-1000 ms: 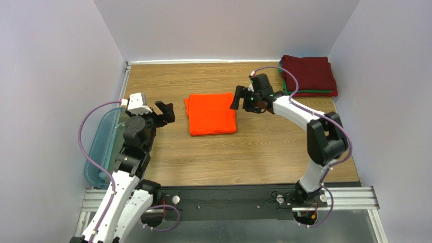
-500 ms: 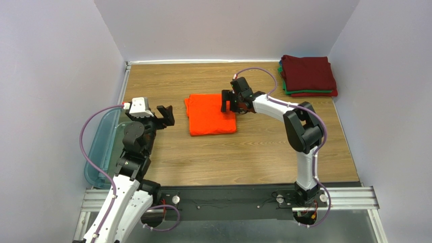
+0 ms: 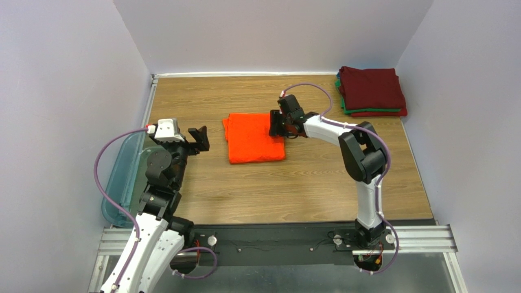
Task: Fold and stack the t-shirts
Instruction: Neatly place the folded tshirt to the corner
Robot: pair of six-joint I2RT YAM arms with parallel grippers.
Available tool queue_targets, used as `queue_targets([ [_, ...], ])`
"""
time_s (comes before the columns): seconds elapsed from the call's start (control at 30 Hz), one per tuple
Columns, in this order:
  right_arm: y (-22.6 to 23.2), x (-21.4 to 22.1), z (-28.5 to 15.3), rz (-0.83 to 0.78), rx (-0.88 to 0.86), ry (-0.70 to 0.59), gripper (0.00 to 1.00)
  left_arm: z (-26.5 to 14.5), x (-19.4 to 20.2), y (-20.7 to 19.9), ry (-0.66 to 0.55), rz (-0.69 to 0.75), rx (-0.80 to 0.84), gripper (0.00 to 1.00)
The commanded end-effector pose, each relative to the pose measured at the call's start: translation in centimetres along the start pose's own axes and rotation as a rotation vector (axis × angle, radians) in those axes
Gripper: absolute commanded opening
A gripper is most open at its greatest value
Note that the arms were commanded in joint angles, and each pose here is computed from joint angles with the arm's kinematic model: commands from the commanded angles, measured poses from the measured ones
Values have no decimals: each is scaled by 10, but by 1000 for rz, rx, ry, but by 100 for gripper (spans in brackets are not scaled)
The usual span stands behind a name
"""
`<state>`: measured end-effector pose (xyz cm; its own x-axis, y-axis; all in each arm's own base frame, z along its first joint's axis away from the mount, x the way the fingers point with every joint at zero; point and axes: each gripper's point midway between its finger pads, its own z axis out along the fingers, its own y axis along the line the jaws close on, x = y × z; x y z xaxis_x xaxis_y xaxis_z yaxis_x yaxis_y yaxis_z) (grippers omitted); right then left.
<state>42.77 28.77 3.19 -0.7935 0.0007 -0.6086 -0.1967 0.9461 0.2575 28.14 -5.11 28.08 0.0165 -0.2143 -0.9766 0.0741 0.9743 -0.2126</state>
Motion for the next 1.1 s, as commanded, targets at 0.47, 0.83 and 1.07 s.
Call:
queue_targets([
  [0.47,2,-5,9,-255,-27,-16,1,-2,-8,1,-39,21,3,98],
  [0.83,-59,-63,-37,-528,340,-162,1,-4,-9,5,-46,35,-15,98],
  [1.07,-104,-102,-62,-571,481,-197,1,-5,-11,7,-60,36,-23,98],
])
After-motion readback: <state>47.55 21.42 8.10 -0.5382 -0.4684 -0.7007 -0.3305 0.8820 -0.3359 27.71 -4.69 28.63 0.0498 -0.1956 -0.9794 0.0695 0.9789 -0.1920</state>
